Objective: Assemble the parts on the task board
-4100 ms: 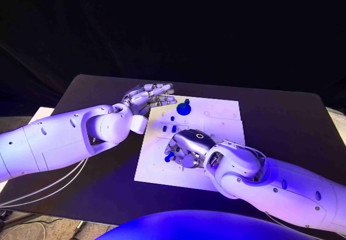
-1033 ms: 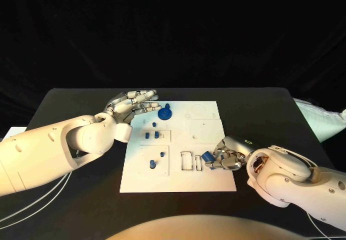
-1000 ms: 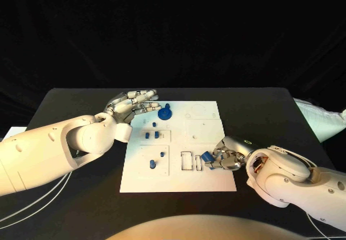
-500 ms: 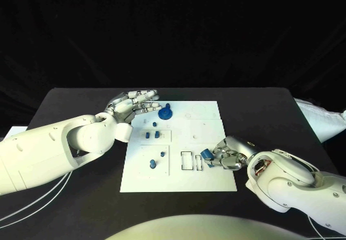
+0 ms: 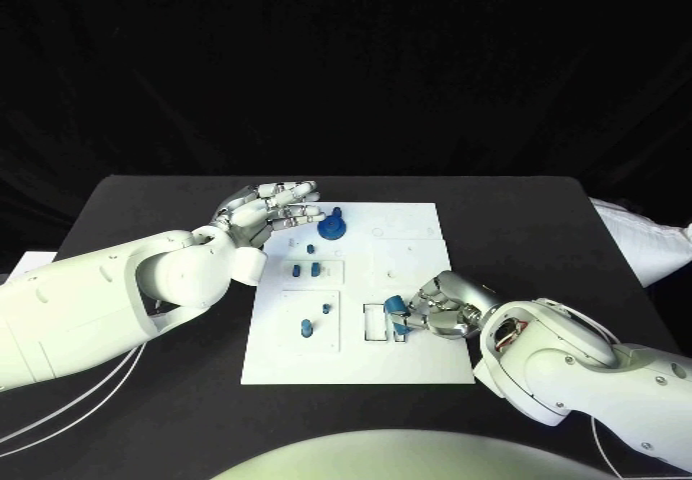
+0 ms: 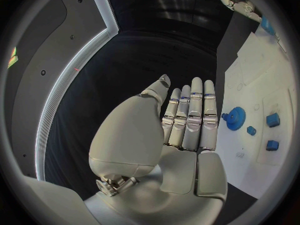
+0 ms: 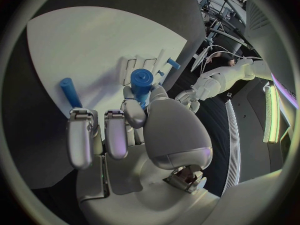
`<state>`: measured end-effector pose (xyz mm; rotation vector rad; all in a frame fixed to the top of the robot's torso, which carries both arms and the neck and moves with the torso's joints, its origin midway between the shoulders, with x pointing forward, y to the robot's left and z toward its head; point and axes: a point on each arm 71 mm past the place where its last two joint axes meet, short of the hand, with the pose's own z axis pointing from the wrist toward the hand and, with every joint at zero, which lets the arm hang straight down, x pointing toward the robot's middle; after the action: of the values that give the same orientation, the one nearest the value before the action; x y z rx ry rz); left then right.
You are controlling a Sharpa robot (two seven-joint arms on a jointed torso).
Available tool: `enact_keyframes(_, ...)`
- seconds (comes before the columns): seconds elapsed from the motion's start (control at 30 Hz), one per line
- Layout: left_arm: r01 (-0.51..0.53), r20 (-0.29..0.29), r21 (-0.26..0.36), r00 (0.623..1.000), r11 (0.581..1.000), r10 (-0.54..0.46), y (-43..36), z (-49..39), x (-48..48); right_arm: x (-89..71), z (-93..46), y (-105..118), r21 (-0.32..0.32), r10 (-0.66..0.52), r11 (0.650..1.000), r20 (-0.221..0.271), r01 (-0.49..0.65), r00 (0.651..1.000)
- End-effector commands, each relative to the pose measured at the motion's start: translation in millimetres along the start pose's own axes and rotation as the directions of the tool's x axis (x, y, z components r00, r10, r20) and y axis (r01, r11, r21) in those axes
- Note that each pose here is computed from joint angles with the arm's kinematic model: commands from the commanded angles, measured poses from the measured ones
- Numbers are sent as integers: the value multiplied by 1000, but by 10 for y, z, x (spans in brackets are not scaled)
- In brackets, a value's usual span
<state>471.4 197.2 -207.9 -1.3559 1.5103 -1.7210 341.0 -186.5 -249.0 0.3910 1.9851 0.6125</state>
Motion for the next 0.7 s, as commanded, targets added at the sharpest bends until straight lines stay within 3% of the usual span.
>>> enact_keyframes(0.03,7,-28,1,1000,1000,-7,3,5,39,85,22,23,10,-6,1000,-82,7,997)
enact_keyframes(0.23,8,-31,-1,999,1000,-8,6,7,47,160,79,89,-7,-26,1000,-109,25,994)
enact_keyframes(0.7,9,-33,-2,999,1000,-9,10,13,56,185,136,151,-32,-51,998,-77,49,996)
